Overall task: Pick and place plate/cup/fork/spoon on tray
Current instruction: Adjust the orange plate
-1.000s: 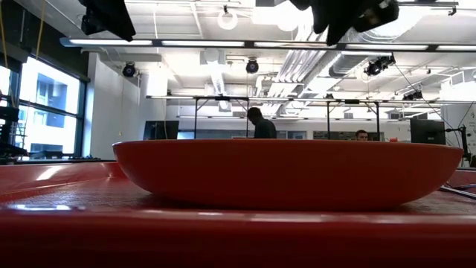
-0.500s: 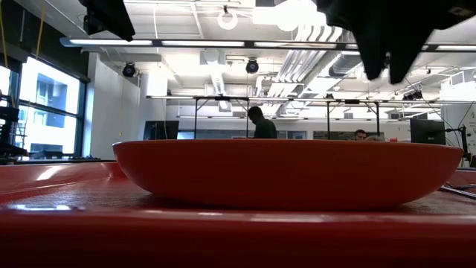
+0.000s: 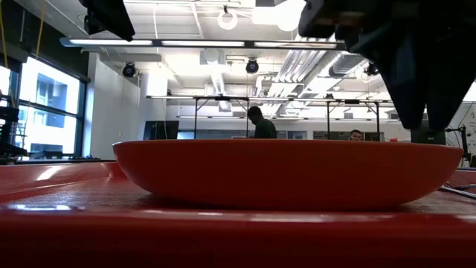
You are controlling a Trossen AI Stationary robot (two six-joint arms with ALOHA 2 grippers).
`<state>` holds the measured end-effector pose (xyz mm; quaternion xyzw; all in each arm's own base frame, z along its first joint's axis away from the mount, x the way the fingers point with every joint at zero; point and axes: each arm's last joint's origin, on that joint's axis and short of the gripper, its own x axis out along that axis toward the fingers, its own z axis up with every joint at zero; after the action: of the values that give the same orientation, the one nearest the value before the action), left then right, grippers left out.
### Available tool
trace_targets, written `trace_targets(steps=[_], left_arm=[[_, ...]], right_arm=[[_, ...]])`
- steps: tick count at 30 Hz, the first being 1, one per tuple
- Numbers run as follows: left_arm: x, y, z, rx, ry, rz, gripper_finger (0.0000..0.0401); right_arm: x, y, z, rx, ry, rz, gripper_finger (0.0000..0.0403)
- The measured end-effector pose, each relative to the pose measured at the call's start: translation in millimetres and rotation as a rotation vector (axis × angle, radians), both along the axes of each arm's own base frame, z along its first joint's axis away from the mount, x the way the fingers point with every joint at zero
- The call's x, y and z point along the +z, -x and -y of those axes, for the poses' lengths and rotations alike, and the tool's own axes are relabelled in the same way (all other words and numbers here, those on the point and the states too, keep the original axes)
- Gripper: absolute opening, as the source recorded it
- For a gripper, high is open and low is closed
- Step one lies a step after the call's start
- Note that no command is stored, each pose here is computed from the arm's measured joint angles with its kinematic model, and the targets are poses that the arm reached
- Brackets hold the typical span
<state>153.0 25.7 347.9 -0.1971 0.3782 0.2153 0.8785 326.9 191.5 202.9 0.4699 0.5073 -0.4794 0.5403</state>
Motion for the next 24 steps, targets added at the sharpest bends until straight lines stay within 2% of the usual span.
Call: trace_targets(steps=[16,24], left_arm=[[0,0,0,0.000,0.000,0.000,0.0074],[0,0,0,0.000,0.000,0.000,0.0074]], right_arm=[[-31,-5,-5,-0.001,-0.001,-0.100,0.0091],[-31,-4,-5,0.003,-0.033,-0.130,0.0091]])
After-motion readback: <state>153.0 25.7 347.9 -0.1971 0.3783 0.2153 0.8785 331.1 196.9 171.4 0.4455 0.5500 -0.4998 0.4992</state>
